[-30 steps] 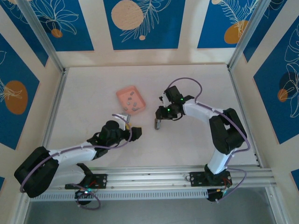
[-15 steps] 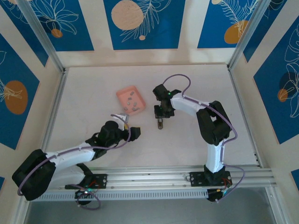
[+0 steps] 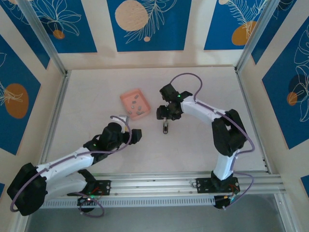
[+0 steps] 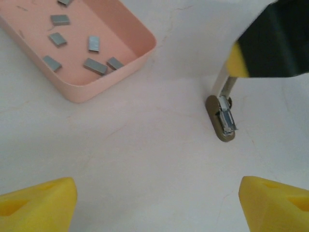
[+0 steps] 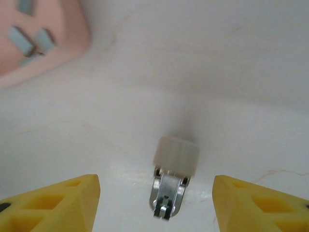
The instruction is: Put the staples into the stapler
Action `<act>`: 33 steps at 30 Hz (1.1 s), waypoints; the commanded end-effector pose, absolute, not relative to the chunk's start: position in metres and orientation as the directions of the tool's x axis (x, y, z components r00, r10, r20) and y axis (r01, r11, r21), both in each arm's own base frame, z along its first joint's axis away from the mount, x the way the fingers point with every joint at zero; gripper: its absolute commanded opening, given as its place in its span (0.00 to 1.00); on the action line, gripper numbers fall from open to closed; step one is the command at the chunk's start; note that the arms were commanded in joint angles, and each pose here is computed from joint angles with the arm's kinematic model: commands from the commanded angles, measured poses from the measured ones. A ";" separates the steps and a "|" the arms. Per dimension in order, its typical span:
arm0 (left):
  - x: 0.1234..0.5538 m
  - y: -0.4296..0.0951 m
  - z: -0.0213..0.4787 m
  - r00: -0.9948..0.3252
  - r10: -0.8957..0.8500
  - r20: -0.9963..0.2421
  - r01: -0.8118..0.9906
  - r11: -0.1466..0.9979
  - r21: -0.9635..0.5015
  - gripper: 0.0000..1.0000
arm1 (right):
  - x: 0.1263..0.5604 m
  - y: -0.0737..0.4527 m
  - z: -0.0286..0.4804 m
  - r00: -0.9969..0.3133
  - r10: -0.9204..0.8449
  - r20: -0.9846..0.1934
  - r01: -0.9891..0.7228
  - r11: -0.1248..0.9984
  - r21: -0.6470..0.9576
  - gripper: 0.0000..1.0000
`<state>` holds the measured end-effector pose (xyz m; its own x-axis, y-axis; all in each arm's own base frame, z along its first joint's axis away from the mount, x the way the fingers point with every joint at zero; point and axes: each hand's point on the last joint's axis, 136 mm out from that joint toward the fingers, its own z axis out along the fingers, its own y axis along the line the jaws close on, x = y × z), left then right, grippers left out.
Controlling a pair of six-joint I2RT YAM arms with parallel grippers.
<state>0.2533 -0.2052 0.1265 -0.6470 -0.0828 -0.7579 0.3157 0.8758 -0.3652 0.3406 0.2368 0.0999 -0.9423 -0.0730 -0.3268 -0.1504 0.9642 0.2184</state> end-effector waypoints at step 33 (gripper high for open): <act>0.191 -0.013 0.087 -0.573 -0.680 -0.457 -0.680 0.706 -0.197 1.00 | 0.292 0.253 0.131 -0.860 -0.009 -0.511 -0.291 0.831 0.475 0.65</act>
<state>0.2076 -0.0295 0.0948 -0.6033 -0.6431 -0.4717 -0.6062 0.7541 -0.2528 0.2949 0.2519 0.1330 -0.8563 -0.0059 -0.5164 -0.2818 0.8432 0.4578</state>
